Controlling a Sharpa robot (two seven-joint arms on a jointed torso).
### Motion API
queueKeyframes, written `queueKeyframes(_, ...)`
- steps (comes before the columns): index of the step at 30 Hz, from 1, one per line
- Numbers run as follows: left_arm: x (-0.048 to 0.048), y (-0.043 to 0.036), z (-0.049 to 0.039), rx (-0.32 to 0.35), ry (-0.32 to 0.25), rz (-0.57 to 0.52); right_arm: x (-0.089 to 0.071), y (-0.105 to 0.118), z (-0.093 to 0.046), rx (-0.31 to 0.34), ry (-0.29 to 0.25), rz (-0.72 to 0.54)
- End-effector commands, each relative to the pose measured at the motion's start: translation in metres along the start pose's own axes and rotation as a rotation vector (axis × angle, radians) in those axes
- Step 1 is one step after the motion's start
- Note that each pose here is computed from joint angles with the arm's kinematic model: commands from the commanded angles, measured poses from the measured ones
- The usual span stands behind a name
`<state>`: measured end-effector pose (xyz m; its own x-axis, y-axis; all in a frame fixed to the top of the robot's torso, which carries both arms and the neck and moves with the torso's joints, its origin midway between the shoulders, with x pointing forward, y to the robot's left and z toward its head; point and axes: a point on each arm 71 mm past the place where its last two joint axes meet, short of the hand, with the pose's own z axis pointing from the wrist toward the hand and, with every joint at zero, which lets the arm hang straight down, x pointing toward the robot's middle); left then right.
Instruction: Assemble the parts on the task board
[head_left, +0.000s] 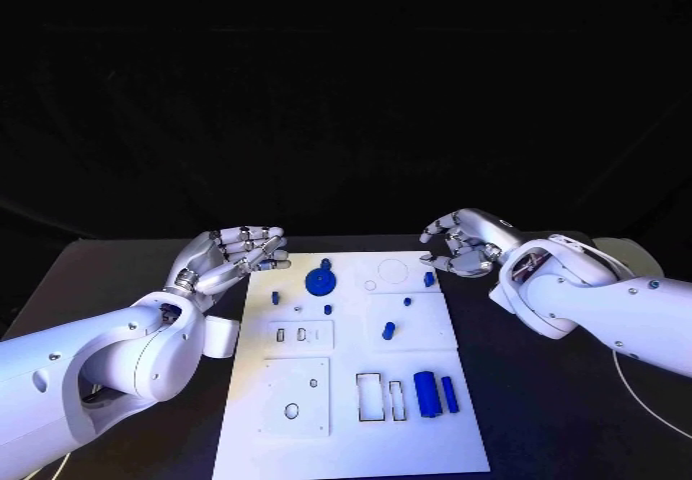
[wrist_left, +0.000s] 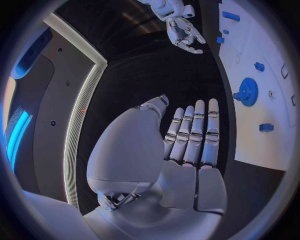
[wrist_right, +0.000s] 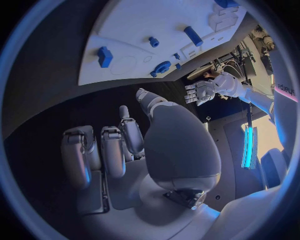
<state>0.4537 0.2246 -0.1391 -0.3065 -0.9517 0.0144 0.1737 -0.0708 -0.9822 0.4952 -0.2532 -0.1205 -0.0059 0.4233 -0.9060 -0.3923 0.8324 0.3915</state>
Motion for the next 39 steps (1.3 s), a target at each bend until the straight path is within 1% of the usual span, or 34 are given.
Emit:
queueKeyframes(1,0.0019,-0.0011,0.0012,0.014,0.024,-0.015,-0.002,-0.015,-0.008,-0.024,0.083,0.127)
queueKeyframes(4,0.0003,-0.0006,0.0017,0.013,0.019,-0.012,-0.008,-0.035,-0.015,0.004,0.094,0.110)
queueKeyframes(6,-0.0003,-0.0003,0.0018,0.013,0.017,-0.011,-0.009,-0.043,-0.017,0.017,0.099,0.103)
queueKeyframes(9,-0.0014,0.0000,0.0022,0.012,0.014,-0.009,-0.007,-0.055,-0.020,0.038,0.108,0.094)
queueKeyframes(12,-0.0020,0.0004,0.0025,0.012,0.013,-0.009,-0.002,-0.060,-0.020,0.048,0.118,0.090)
queueKeyframes(16,-0.0020,0.0007,0.0031,0.011,0.013,-0.008,0.007,-0.062,-0.018,0.058,0.127,0.084)
queueKeyframes(22,-0.0020,0.0013,0.0035,0.007,0.011,-0.007,0.018,-0.062,-0.012,0.074,0.119,0.071)
queueKeyframes(28,-0.0021,0.0015,0.0037,0.005,0.010,-0.006,0.032,-0.056,-0.009,0.073,0.138,0.076)
queueKeyframes(35,-0.0020,0.0016,0.0037,0.004,0.008,-0.005,0.039,-0.053,-0.007,0.075,0.152,0.080)
queueKeyframes(39,-0.0020,0.0017,0.0037,0.002,0.007,-0.005,0.041,-0.052,-0.006,0.082,0.144,0.082)
